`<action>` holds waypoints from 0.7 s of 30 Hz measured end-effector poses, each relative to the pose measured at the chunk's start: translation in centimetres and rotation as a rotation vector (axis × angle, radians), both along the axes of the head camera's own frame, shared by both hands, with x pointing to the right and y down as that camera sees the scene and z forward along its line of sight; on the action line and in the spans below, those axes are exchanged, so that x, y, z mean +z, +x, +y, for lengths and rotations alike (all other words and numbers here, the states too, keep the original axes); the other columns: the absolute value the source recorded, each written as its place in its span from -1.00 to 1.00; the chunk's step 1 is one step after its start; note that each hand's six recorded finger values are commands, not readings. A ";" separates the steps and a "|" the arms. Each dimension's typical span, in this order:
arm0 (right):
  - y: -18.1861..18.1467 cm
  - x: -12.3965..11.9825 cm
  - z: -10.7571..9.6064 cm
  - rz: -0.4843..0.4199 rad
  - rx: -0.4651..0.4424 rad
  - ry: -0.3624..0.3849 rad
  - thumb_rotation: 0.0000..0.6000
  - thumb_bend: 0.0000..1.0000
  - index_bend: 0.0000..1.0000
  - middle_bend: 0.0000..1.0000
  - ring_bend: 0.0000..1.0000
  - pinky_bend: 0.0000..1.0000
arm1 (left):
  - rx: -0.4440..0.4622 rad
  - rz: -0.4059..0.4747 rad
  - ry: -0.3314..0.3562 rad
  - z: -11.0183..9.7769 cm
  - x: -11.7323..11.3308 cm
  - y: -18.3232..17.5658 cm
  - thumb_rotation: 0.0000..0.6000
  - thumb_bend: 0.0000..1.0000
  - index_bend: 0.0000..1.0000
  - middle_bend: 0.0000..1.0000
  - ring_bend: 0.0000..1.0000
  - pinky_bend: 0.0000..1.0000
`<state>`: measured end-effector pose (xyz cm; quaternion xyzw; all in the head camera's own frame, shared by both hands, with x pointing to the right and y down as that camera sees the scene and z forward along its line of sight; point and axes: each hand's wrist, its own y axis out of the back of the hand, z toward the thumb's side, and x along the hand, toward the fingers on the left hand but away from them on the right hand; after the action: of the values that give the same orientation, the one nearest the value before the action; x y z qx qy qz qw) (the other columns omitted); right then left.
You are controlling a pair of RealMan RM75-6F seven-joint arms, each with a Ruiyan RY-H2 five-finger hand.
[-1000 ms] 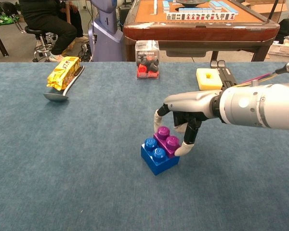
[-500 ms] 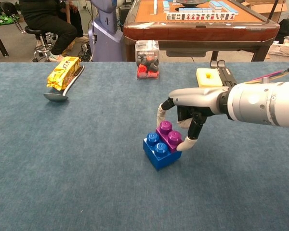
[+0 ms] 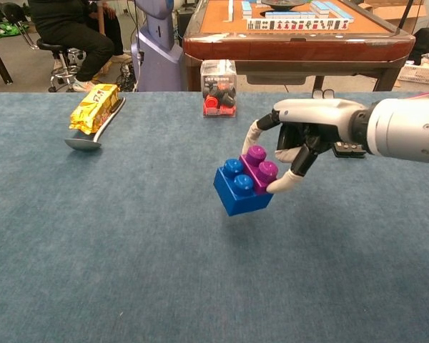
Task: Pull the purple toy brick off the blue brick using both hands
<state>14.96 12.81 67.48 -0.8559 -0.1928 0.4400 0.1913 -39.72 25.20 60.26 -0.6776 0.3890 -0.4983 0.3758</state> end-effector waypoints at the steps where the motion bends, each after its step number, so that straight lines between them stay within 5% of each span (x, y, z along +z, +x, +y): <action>1: 0.2 -0.2 -0.3 -0.020 0.020 -0.001 1.00 -0.18 0.19 1.00 1.00 1.00 | 0.001 0.010 0.000 -0.2 0.0 0.3 1.00 -0.86 -0.50 0.36 0.35 0.82; 13: 2.1 -2.2 -2.8 -0.208 0.189 0.049 1.00 -0.17 0.22 1.00 1.00 1.00 | -0.004 0.225 -0.049 -4.0 -0.7 5.9 1.00 -0.96 -0.55 0.36 0.36 0.82; 21: 1.5 -2.8 -3.7 -0.284 0.233 0.057 1.00 -0.14 0.22 1.00 1.00 1.00 | 0.001 0.330 -0.089 -6.5 -1.2 9.7 1.00 -1.00 -0.59 0.57 0.49 0.93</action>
<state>16.46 9.16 64.64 -0.8755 -0.3279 0.3285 0.1343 -29.98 18.69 59.06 -0.7665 0.4225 -0.3968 0.2767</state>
